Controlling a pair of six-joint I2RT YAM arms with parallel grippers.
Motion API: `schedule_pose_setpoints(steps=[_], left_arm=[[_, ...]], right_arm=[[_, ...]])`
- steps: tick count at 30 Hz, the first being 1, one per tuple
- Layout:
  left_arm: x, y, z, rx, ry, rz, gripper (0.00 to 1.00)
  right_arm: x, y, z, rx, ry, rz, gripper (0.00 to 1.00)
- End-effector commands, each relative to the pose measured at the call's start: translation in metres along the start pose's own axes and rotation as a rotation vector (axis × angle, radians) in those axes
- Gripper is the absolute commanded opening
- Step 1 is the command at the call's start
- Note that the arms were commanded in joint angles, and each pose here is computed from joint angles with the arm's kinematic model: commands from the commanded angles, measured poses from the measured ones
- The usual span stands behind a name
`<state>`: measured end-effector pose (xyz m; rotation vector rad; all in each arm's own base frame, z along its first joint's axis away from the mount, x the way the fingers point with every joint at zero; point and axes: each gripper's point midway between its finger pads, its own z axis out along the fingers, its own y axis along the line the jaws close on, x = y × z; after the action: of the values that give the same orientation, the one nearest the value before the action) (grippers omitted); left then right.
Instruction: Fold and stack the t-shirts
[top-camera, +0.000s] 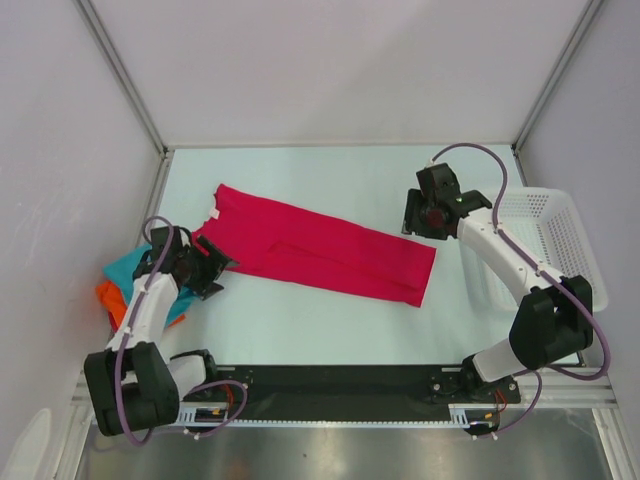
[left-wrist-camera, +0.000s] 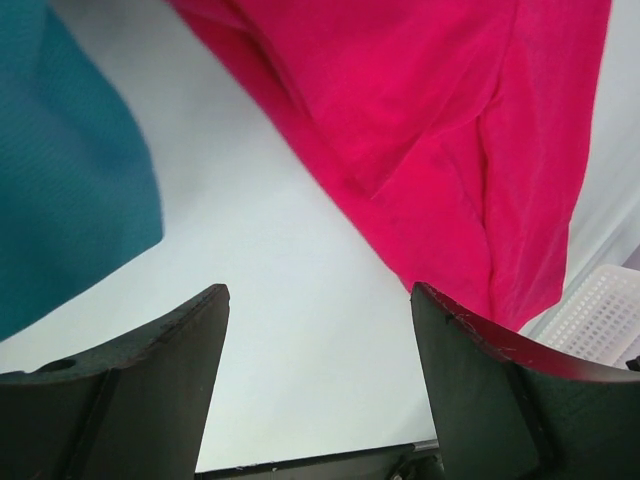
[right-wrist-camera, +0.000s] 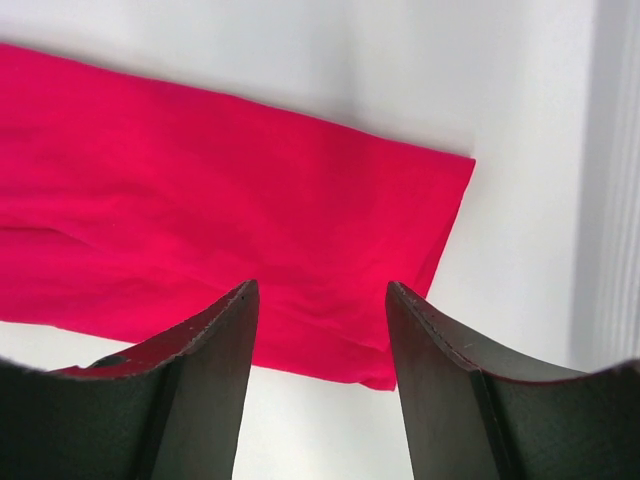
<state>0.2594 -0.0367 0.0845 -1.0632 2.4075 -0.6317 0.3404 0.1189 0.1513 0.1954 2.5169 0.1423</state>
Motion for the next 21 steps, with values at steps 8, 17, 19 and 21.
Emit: schedule_pose_setpoints(steps=[8, 17, 19, 21], left_arm=[[-0.023, -0.028, -0.056, 0.081, -0.187, 0.121, 0.79], [0.005, -0.026, -0.08, 0.159, -0.195, 0.16, 0.78], [0.011, -0.023, -0.085, 0.164, -0.203, 0.165, 0.78], [0.017, -0.022, -0.088, 0.173, -0.196, 0.177, 0.78]], right_arm=[[-0.035, 0.051, 0.021, -0.2, -0.026, -0.021, 0.67], [-0.047, 0.168, 0.092, -0.527, 0.123, -0.102, 0.71], [-0.048, 0.179, 0.107, -0.555, 0.129, -0.107, 0.71], [-0.031, 0.177, 0.138, -0.528, 0.184, -0.108, 0.71]])
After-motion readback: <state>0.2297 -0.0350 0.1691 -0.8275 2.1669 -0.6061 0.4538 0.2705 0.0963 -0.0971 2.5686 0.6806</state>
